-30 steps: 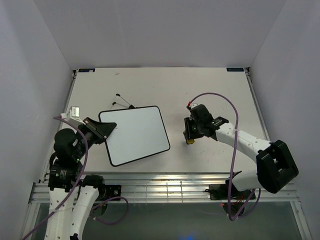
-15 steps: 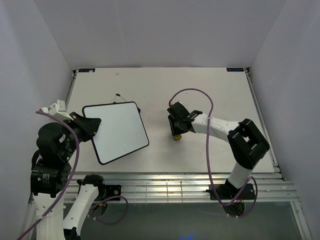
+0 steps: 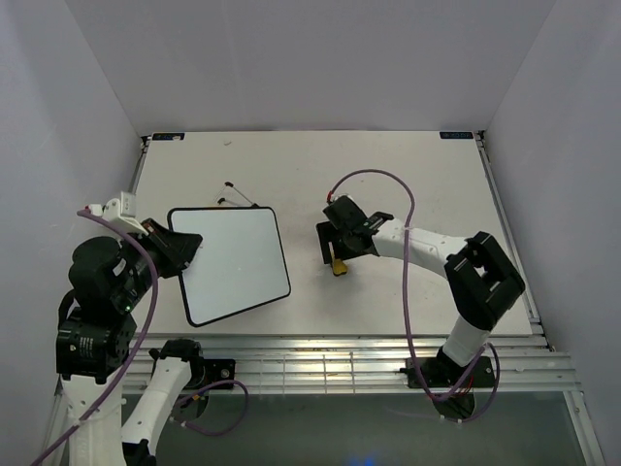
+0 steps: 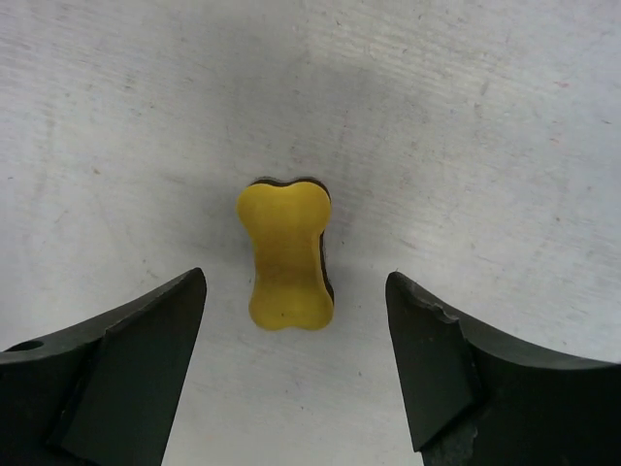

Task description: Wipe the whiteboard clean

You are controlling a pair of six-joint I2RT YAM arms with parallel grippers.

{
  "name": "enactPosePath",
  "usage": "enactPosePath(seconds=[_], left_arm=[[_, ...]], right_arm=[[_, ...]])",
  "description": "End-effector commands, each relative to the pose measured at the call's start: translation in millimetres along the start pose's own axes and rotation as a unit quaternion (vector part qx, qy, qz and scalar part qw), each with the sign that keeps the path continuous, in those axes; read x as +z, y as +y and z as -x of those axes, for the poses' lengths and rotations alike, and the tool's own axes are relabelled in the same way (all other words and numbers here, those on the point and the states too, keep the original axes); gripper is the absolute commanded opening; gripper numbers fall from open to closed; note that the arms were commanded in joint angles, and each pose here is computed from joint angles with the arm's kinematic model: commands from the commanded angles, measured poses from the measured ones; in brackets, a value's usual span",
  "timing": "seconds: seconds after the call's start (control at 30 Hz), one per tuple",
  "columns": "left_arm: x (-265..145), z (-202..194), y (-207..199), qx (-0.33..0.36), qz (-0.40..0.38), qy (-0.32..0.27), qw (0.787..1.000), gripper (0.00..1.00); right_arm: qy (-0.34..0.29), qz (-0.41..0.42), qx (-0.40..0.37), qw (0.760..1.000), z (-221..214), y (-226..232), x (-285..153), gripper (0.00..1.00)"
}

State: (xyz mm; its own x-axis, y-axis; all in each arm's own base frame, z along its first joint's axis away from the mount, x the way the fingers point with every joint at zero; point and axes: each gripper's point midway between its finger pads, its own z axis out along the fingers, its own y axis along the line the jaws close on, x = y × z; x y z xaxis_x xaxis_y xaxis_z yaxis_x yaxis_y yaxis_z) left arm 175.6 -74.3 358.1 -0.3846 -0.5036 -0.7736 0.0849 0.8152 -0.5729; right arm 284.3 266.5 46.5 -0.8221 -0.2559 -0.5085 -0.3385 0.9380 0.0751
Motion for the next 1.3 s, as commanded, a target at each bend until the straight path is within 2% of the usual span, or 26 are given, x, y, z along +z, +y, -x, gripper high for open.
enactPosePath(seconds=[0.0,0.07,0.13,0.17,0.2,0.23,0.27,0.3,0.33,0.37,0.4,0.43,0.47,0.5,0.53,0.73,0.87,0.93,1.13,1.23,1.27], left_arm=[[-0.4,10.8,-30.7,0.014,-0.079,-0.014,0.997,0.00],[3.8,4.3,-34.0,0.014,-0.098,-0.003,0.995,0.00],[3.0,2.4,-54.0,0.019,-0.160,0.002,0.987,0.00],[9.6,-6.6,-55.8,0.016,-0.181,0.016,0.983,0.00],[9.9,0.5,-70.6,0.029,-0.227,0.000,0.974,0.00],[6.7,-9.4,-83.1,0.023,-0.273,0.029,0.961,0.00],[14.1,-16.8,-82.7,0.016,-0.287,0.044,0.957,0.00],[16.4,-12.9,-88.8,0.021,-0.307,0.038,0.951,0.00],[20.6,-19.2,-92.2,0.011,-0.325,0.064,0.943,0.00],[21.7,-13.6,-100.0,0.019,-0.353,0.052,0.934,0.00],[29.6,-22.2,-96.9,0.008,-0.363,0.067,0.929,0.00],[25.2,-28.9,-102.5,-0.014,-0.389,0.095,0.916,0.00],[29.7,-31.8,-104.0,-0.023,-0.407,0.107,0.907,0.00],[25.6,-25.9,-112.4,-0.004,-0.444,0.087,0.892,0.00],[29.5,-33.2,-108.8,-0.017,-0.448,0.103,0.888,0.00],[40.5,-30.0,-112.1,-0.016,-0.464,0.122,0.877,0.00],[32.7,-34.0,-116.6,-0.022,-0.490,0.151,0.858,0.00],[21.8,-30.9,-122.5,-0.024,-0.511,0.147,0.846,0.00],[10.8,-27.0,-128.2,-0.050,-0.524,0.153,0.836,0.00],[5.7,-25.5,-129.8,-0.066,-0.531,0.145,0.832,0.00],[3.6,-25.8,-130.4,-0.066,-0.535,0.143,0.830,0.00]], right_arm=[[-0.060,0.016,0.009,0.998,37.2,3.3,-43.4,0.81],[-0.085,0.024,0.013,0.996,44.2,-2.1,-65.6,0.83],[-0.112,0.033,0.024,0.993,50.4,-17.3,-95.5,0.85],[-0.102,0.048,0.026,0.993,37.4,-21.9,-99.0,0.89],[-0.108,0.068,0.030,0.991,32.6,-25.0,-109.7,0.91],[-0.151,0.091,0.043,0.983,37.5,-36.0,-140.7,0.94],[-0.149,0.146,0.041,0.977,25.1,-27.5,-154.8,0.96],[-0.150,0.156,0.053,0.975,6.7,-38.3,-156.5,0.90],[-0.204,0.184,0.044,0.960,5.4,-37.8,-191.9,0.90],[-0.216,0.209,0.032,0.953,-3.3,-33.2,-204.7,0.90],[-0.232,0.222,0.021,0.947,-9.8,-31.9,-217.0,0.90],[-0.269,0.238,0.002,0.933,-12.9,-30.2,-242.4,0.90],[-0.260,0.269,-0.016,0.927,-25.5,-21.3,-253.9,0.90],[-0.263,0.282,-0.024,0.922,-30.4,-18.3,-264.9,0.90],[-0.276,0.294,-0.034,0.914,-32.4,-15.4,-282.4,0.90],[-0.258,0.336,-0.051,0.904,-57.6,-6.1,-299.1,0.92],[-0.238,0.364,-0.054,0.899,-64.2,2.6,-296.3,0.95],[-0.240,0.364,-0.050,0.899,-61.9,2.6,-299.2,0.95],[-0.248,0.413,-0.065,0.874,-58.7,16.9,-330.7,0.96],[-0.240,0.469,-0.077,0.847,-62.3,31.5,-341.1,0.99],[-0.254,0.499,-0.095,0.823,-60.1,39.1,-354.4,1.00]])
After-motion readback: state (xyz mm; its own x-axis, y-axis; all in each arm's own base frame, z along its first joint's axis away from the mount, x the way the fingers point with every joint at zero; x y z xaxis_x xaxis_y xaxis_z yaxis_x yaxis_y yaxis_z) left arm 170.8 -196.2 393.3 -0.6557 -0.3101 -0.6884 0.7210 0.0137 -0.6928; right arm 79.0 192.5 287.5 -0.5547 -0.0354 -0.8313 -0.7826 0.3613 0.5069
